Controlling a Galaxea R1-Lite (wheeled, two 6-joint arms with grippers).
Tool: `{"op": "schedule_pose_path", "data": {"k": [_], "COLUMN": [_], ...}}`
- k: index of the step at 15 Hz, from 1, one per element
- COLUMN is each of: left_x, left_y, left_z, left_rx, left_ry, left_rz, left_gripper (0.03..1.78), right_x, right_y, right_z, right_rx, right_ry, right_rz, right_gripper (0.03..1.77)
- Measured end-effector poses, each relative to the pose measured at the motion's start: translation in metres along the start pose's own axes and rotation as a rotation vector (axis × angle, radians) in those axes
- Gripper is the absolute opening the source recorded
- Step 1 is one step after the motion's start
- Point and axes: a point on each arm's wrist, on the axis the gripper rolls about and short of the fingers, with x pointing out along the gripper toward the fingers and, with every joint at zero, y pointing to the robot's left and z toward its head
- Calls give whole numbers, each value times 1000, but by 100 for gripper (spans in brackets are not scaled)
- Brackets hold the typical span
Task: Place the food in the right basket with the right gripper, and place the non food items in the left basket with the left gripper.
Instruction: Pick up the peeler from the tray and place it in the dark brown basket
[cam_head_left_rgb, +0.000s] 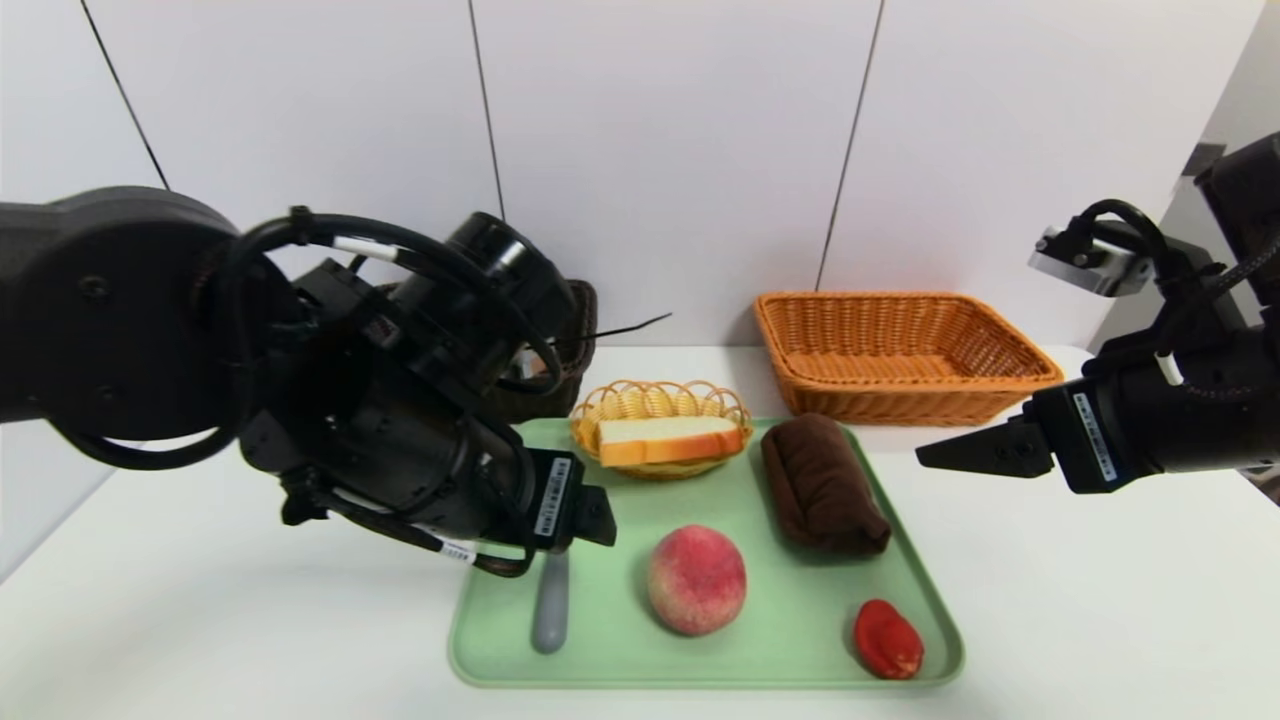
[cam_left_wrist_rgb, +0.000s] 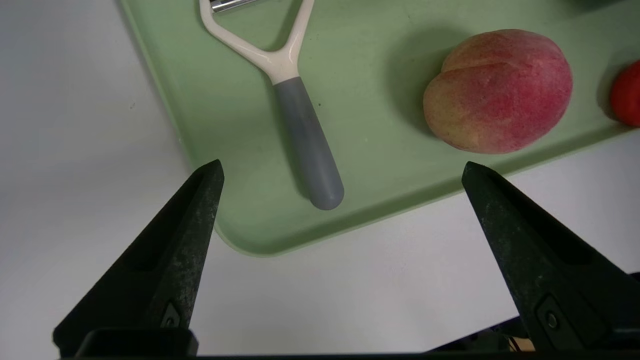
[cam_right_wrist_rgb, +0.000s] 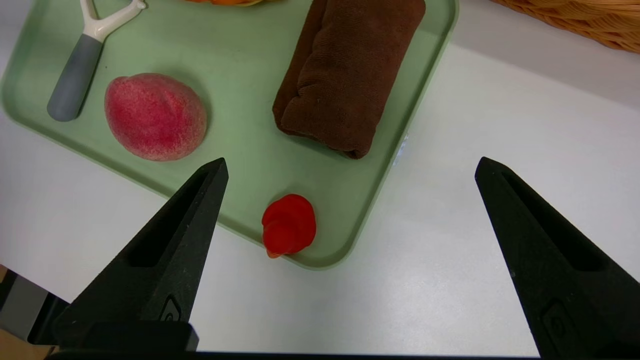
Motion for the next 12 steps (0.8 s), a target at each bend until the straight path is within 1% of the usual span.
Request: {"op": "schedule_pose_path", "data": {"k": [2, 4, 6, 9, 12], "left_x": [12, 24, 33, 40, 46], "left_y": [-10, -13, -14, -14, -13], "left_z": [0, -1, -2, -2, -3], "left_rx": [6, -1, -12, -16, -24], "left_ry": [16, 41, 62, 63, 76], "left_rz": [17, 34, 46, 79, 100], "left_gripper": [169, 169, 169, 169, 169], "right_x": [2, 4, 7, 13, 16], "right_y": [0, -1, -2, -2, -3], "right_z": [-1, -3, -3, -3, -7], "right_rx": [1, 3, 2, -3, 0], "right_ry": [9, 18, 8, -28, -16], "right_rz": [0, -2, -5, -6, -7], "right_gripper": [171, 171, 171, 171, 171]}}
